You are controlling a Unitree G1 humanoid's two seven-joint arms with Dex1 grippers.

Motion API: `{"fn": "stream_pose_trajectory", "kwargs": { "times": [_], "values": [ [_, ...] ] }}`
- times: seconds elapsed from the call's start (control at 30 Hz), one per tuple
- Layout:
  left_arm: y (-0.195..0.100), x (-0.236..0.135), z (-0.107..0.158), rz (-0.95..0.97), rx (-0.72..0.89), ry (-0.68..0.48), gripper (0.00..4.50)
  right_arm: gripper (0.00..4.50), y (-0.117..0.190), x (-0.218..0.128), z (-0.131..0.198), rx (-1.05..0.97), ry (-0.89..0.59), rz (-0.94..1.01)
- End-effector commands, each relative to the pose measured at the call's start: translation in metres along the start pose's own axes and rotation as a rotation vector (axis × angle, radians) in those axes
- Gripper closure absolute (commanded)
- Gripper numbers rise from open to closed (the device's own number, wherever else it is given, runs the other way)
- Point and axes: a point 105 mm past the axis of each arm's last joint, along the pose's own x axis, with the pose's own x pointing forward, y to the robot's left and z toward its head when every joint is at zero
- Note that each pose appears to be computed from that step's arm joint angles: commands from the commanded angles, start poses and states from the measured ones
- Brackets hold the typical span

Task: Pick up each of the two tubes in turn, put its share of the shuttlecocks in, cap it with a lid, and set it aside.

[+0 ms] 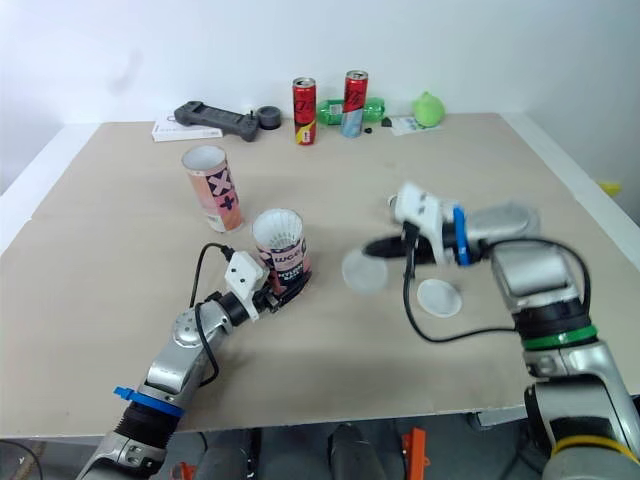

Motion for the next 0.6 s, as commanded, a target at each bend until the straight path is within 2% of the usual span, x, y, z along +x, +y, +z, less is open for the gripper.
{"fn": "stream_pose_trajectory", "kwargs": {
  "times": [0.03,0.23,0.6],
  "values": [
    [-0.001,-0.002,-0.021,-0.006,0.025,0.107,1.47,4.43,-0.013,-0.005,0.070,-0.197,-0.141,-0.003],
    [0.002,0.002,-0.017,-0.005,0.060,0.121,1.47,4.43,-0.007,0.024,0.099,-0.328,-0.145,0.116],
    [0.003,-0.003,-0.020,0.024,0.060,0.139,1.47,4.43,-0.002,0.055,0.082,-0.415,-0.039,0.232]
  ]
}}
